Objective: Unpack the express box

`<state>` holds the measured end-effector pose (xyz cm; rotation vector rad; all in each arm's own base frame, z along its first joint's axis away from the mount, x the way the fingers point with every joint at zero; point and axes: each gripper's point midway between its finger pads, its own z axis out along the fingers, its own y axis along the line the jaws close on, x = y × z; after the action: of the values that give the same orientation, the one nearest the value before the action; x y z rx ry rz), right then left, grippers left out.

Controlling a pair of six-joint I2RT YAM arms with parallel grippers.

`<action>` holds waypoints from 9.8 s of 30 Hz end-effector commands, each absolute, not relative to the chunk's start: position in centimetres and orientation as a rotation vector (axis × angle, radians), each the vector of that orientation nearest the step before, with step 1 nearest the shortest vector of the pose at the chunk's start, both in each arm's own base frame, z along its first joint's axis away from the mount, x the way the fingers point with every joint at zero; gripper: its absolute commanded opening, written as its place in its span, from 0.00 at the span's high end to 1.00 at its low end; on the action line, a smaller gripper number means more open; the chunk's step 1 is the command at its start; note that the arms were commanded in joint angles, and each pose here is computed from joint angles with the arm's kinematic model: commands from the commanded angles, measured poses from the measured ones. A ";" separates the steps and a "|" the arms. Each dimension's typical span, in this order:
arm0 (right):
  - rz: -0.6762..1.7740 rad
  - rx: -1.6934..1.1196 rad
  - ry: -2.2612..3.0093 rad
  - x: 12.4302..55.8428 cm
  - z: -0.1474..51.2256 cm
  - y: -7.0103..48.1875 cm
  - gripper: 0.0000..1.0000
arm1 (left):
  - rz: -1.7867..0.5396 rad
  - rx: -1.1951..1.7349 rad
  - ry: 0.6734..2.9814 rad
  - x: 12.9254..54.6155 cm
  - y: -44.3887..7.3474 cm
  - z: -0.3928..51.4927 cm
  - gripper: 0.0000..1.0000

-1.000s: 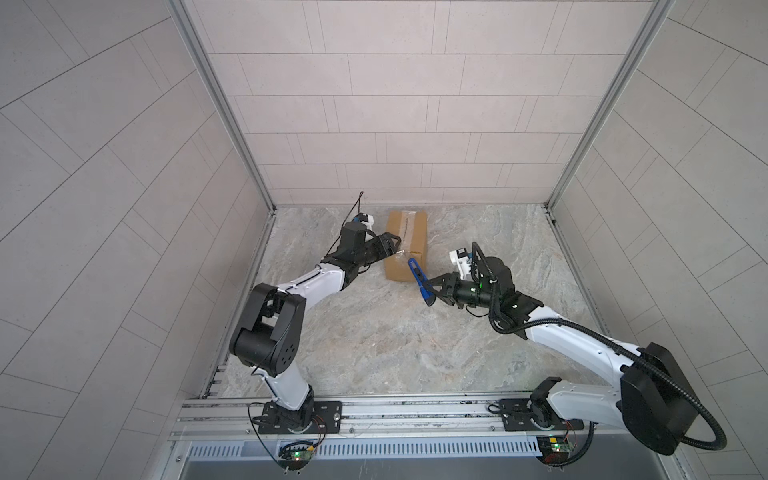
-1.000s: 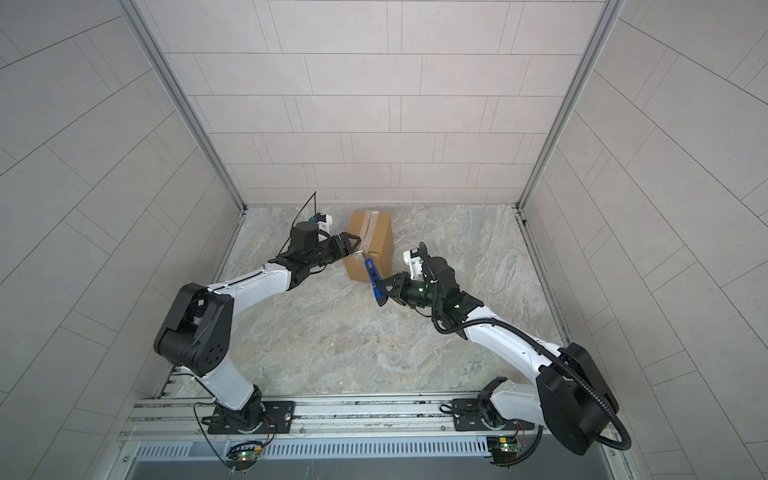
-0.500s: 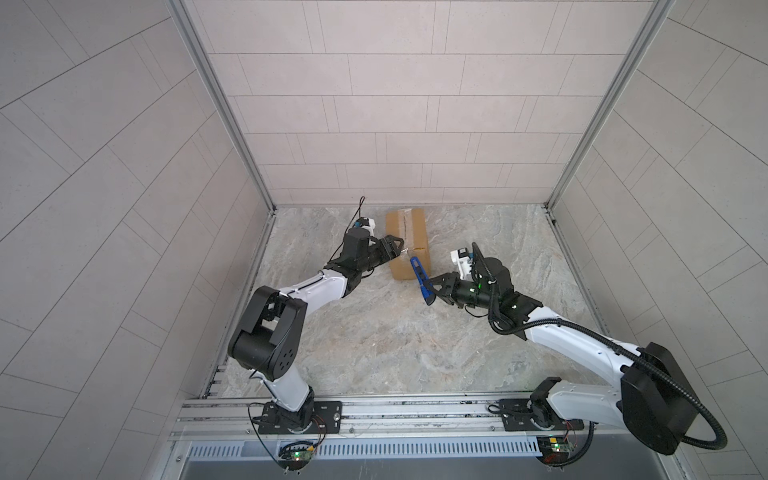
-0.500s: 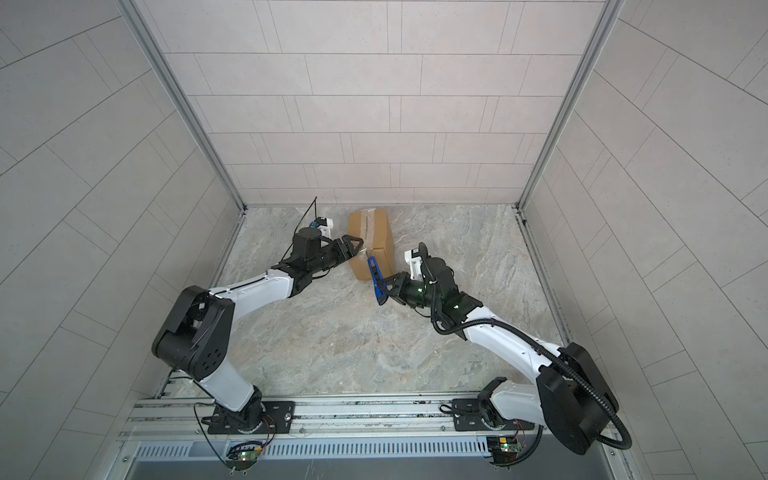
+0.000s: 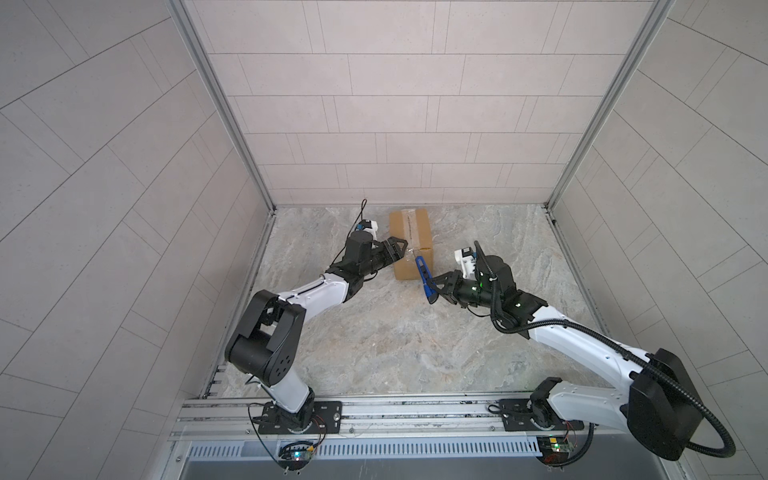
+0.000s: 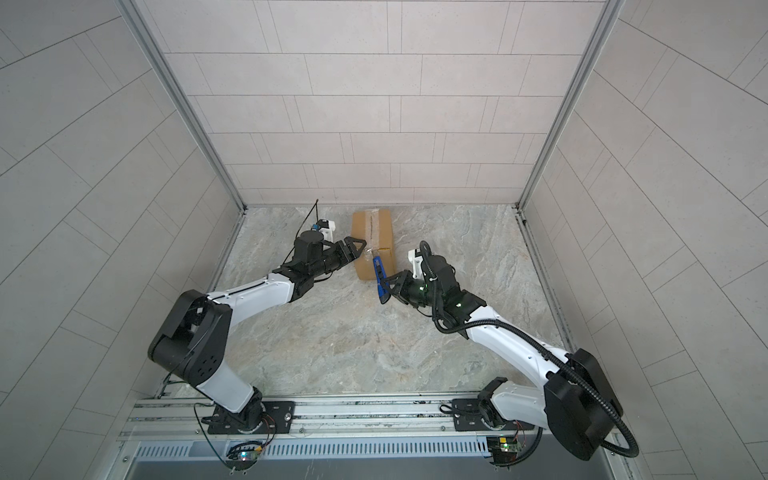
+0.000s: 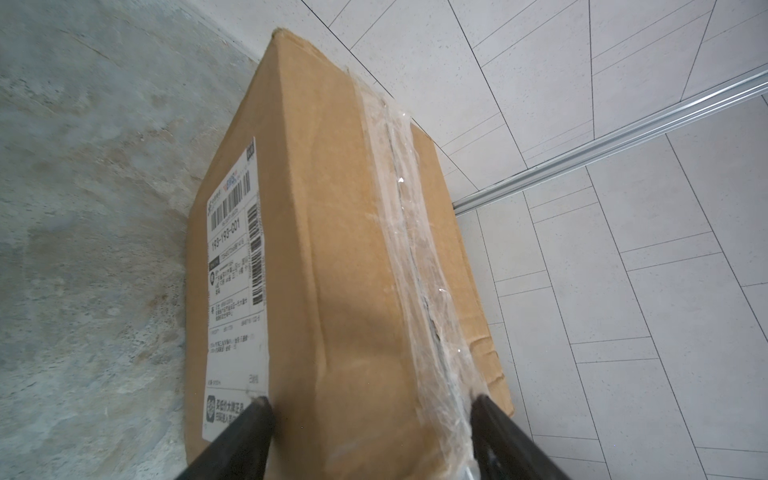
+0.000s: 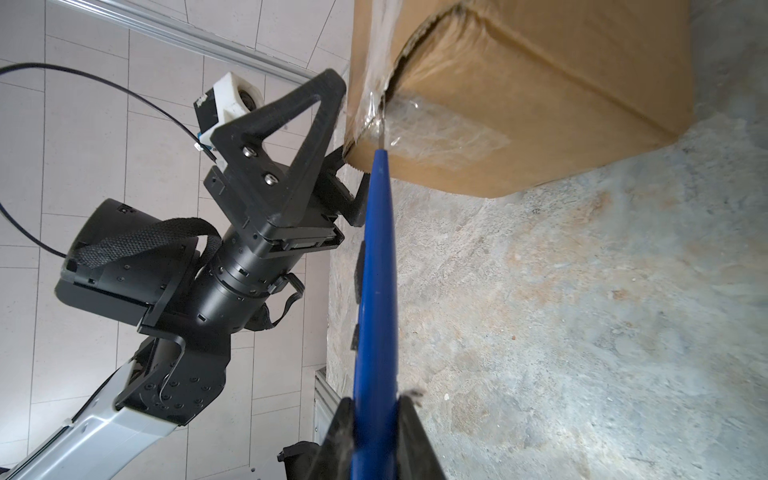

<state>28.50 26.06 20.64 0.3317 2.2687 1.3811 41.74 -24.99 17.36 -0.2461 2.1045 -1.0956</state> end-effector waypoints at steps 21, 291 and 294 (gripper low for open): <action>1.554 0.244 2.143 27.7 23.8 28.4 1.00 | -1.253 -0.165 1.992 39.9 -27.7 21.5 0.21; 1.238 0.254 2.191 22.5 21.7 23.0 1.00 | -1.111 -0.184 2.047 39.4 -22.6 17.6 0.04; 1.239 0.256 2.190 22.4 21.9 22.9 1.00 | -1.112 -0.190 2.049 39.5 -22.5 17.4 0.04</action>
<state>22.09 23.15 19.94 0.2433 2.2434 1.2190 39.03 -22.48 17.02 -0.1957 2.0723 -1.0971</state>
